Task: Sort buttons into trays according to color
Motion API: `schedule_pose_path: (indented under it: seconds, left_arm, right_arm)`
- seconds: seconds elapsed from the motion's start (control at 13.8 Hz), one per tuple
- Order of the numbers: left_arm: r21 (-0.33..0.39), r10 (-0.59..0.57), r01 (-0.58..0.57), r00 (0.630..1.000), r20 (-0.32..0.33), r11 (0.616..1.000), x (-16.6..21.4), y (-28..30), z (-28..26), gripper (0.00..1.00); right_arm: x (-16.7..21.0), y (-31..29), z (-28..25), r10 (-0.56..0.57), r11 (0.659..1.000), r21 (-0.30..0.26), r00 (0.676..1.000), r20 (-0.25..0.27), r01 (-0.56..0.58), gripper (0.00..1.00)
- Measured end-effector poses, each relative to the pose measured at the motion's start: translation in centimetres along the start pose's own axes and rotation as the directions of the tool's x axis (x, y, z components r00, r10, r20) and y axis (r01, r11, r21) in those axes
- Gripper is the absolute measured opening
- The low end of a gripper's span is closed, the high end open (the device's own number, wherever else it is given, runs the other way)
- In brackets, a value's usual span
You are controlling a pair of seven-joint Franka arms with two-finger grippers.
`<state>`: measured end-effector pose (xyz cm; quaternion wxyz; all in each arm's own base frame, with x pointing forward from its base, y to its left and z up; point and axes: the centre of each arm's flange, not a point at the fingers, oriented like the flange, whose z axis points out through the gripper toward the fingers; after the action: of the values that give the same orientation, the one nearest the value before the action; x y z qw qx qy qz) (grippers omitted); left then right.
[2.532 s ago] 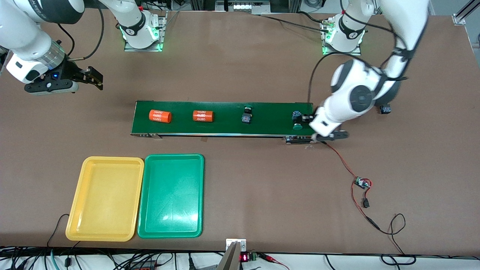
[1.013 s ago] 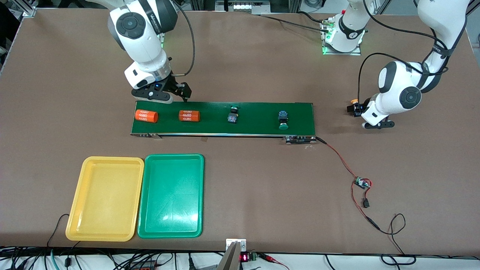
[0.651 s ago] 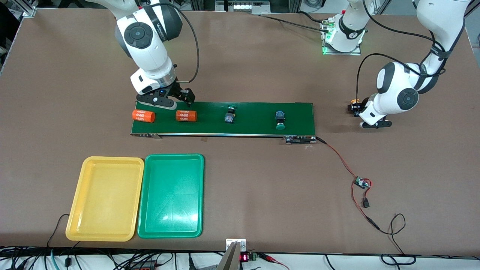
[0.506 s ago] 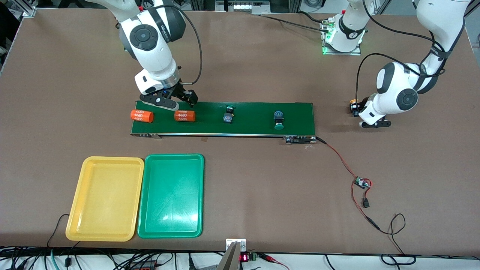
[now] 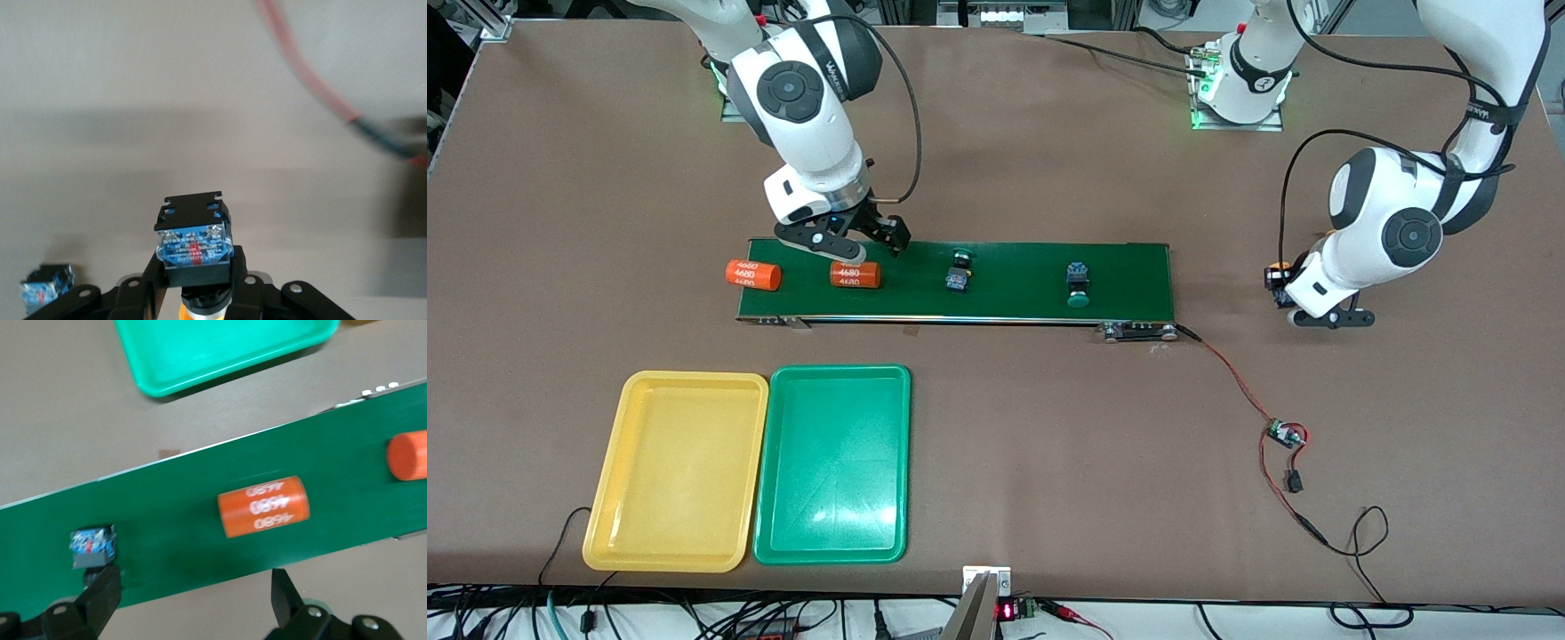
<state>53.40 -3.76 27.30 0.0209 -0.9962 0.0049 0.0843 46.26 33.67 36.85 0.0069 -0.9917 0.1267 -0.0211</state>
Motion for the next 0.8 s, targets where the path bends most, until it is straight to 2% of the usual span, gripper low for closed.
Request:
schedule_pose_path:
  seconds: [0.22,0.43,0.8]
  left_arm:
    - [0.011,0.025,-0.025,0.998,-0.05,1.0,0.8,5.7,-2.6,0.41]
    - [0.013,0.037,-0.036,0.998,-0.052,0.999,0.8,10.2,-3.3,0.41]
    - [-0.012,-0.074,0.074,0.997,0.023,0.997,-0.2,19.4,0.9,0.41]
  right_arm:
    - [-1.1,-1.7,0.8,-0.13,0.991,-0.001,0.991,-0.002,0.13,1.0]
    - [-1.4,-2.3,1.6,-0.165,0.986,-0.004,0.986,-0.003,0.165,1.0]
    - [-1.3,-2.6,3.5,-0.174,0.985,-0.006,0.985,0.0,0.174,1.0]
